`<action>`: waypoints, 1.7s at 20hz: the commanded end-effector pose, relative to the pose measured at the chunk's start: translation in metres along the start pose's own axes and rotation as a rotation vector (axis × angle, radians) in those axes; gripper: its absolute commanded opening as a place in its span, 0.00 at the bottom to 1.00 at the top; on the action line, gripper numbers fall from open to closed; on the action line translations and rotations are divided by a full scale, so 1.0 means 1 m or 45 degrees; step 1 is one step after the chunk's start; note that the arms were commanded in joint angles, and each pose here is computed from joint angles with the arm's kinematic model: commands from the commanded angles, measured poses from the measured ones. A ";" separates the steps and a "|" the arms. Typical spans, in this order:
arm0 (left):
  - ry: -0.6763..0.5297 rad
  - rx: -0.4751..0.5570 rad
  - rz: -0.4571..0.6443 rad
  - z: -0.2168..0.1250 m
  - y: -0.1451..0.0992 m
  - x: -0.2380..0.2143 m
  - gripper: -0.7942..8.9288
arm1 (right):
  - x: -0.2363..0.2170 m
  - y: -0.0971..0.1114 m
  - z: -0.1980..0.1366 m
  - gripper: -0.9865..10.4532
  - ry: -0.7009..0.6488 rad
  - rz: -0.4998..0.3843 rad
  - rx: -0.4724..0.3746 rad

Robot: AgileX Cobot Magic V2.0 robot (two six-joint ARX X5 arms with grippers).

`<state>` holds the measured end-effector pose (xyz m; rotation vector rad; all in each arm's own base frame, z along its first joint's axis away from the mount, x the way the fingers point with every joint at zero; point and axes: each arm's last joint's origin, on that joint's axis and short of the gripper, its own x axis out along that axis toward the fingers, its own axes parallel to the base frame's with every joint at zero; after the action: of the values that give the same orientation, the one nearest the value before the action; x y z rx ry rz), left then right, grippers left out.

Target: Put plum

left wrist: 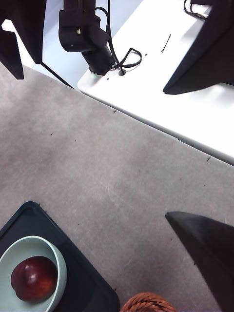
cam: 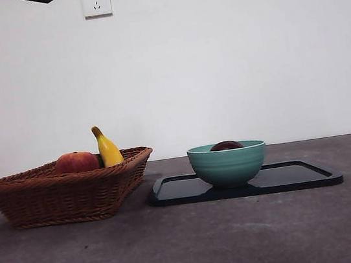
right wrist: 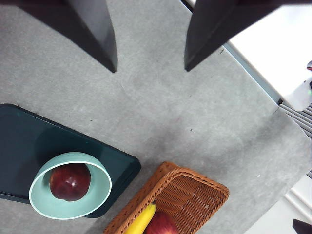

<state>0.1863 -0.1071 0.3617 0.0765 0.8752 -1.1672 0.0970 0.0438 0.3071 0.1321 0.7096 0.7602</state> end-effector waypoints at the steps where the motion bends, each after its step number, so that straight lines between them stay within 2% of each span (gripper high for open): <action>1: -0.020 0.025 -0.003 0.004 -0.001 0.000 0.47 | -0.001 0.001 0.003 0.28 -0.012 0.008 -0.022; 4: -0.106 -0.018 0.033 0.013 0.000 0.001 0.47 | -0.001 0.001 0.003 0.28 -0.013 0.009 -0.023; 8: -0.311 -0.051 0.269 0.037 -0.004 0.009 0.47 | -0.001 0.001 0.003 0.28 -0.012 0.009 -0.023; 11: -0.416 -0.068 0.323 0.055 -0.005 0.026 0.47 | -0.001 0.001 0.003 0.28 -0.014 0.009 -0.024; 16: -0.325 -0.104 0.350 0.083 0.017 0.072 0.47 | -0.001 0.001 0.003 0.28 -0.014 0.009 -0.024; 25: -0.183 -0.142 0.405 0.127 0.078 0.167 0.47 | -0.001 0.001 0.003 0.28 -0.012 0.008 -0.016; 29: -0.129 -0.156 0.420 0.132 0.100 0.204 0.47 | 0.000 0.001 0.003 0.28 -0.011 0.008 -0.002; 34: -0.023 -0.141 0.470 0.117 0.117 0.243 0.47 | 0.000 0.001 0.003 0.28 -0.011 0.007 0.003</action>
<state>0.3739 -0.2908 0.2443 0.1098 0.8849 -0.7555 0.0970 0.0438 0.3071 0.1351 0.7109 0.7587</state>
